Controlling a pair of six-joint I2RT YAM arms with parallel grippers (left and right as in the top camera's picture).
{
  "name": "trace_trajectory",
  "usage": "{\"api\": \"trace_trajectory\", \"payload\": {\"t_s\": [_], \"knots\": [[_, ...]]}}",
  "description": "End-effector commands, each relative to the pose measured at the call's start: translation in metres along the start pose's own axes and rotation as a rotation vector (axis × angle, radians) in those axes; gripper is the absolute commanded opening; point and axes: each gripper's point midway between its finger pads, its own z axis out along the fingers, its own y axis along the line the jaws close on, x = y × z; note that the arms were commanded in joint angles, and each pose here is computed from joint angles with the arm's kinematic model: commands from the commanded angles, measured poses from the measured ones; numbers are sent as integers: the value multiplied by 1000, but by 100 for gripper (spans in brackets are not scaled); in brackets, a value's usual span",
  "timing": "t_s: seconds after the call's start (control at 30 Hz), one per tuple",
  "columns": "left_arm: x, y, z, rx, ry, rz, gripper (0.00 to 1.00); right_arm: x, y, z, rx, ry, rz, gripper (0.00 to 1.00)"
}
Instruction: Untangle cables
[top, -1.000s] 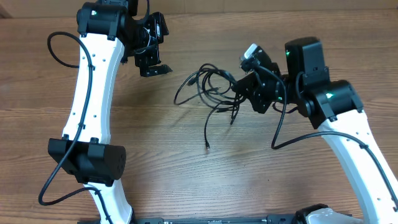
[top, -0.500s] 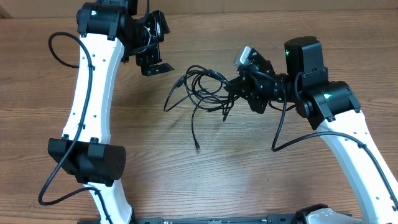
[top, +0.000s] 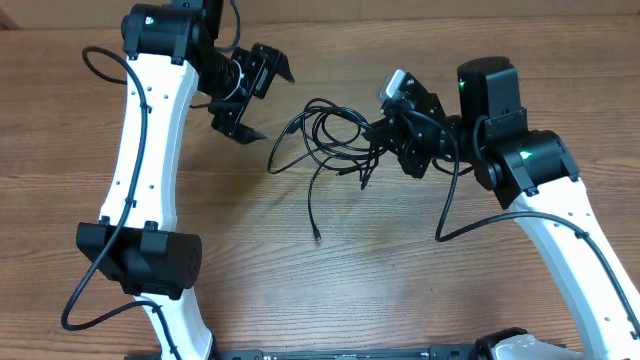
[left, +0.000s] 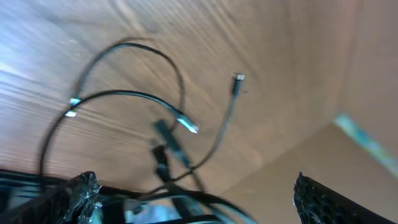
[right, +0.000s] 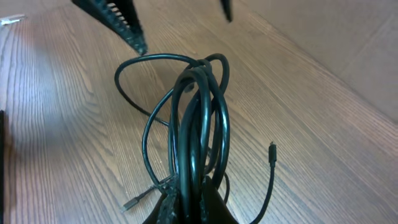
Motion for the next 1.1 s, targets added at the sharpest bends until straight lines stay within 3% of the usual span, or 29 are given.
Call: {"api": "trace_trajectory", "payload": {"t_s": [0.0,0.07,0.13,0.23,0.33,0.6,1.07], "knots": [[-8,28,-9,-137,-125,160,100,-4,3,-9,30,3,22,4],[-9,38,-9,-208,-160,223,100,1,5,-9,23,22,36,4],[-7,40,-4,-274,-186,446,100,4,7,-9,18,33,46,4],[4,42,6,-323,-173,583,100,2,6,-9,22,24,39,4],[-3,48,7,-386,-240,568,100,0,5,-9,25,17,33,4],[-12,72,21,-483,-222,518,100,8,8,-9,13,46,32,4],[-16,67,23,-471,-241,525,100,8,9,-9,8,45,24,4]]}}
